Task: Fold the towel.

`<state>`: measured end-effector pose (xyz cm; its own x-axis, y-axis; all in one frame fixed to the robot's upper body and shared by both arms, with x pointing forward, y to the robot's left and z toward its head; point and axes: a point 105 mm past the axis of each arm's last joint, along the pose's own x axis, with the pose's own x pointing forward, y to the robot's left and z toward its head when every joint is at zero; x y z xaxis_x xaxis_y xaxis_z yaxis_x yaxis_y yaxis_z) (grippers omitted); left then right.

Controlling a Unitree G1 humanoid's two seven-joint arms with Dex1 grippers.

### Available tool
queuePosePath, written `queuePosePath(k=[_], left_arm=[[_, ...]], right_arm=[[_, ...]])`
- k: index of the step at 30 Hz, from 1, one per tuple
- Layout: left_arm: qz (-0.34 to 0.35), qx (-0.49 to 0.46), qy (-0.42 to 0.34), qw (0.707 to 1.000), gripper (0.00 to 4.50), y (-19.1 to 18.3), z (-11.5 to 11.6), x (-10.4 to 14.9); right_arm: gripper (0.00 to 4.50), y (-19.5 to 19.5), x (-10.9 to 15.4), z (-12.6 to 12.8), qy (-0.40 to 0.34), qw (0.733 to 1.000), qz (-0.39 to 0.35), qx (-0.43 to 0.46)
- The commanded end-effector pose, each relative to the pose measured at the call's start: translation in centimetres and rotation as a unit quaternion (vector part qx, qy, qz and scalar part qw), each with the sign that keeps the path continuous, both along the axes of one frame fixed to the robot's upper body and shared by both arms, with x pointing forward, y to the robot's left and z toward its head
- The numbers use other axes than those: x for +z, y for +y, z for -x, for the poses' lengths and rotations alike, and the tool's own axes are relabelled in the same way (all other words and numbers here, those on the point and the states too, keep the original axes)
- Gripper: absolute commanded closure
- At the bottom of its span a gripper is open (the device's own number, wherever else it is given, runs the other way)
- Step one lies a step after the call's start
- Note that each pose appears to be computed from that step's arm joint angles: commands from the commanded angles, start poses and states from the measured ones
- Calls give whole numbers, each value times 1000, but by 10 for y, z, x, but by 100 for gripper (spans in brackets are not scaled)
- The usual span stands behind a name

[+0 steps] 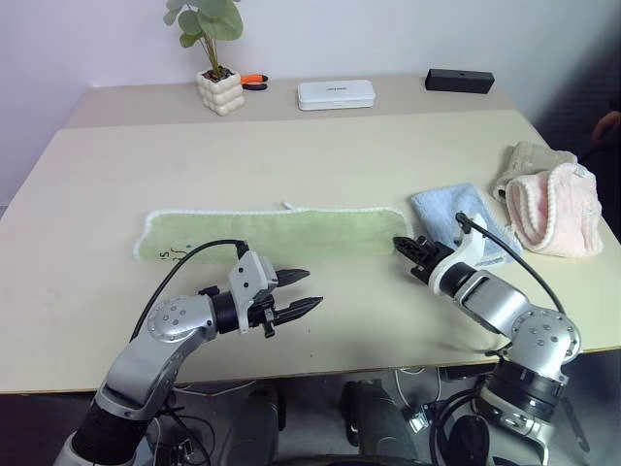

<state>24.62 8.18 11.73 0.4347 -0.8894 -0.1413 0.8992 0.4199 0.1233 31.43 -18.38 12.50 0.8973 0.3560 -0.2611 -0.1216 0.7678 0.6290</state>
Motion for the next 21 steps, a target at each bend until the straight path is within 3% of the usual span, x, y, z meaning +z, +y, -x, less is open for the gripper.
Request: queuePosePath(k=[1,4,6,9,12,13,18,21], left_arm=[[2,13,-15,1000,208,7,0,4],[5,23,-11,1000,208,10,-1,3],[14,29,-5,999,208,11,-4,3],[33,25,-2,999,208,8,-5,9],[44,38,-6,998,208,9,-9,12],[51,57,-2,997,208,15,-13,11],[41,102,6,994,208,31,-19,0],[42,122,11,992,208,39,-15,-3]], right_arm=[[444,-16,36,14,-74,995,72,18],[444,-24,54,22,-106,984,134,42],[444,-21,80,26,-150,964,202,87],[444,20,100,31,-211,918,264,206],[444,53,86,36,-226,867,327,301],[444,73,77,32,-231,859,317,330],[444,115,51,17,-240,836,316,379],[444,133,36,6,-228,842,303,384]])
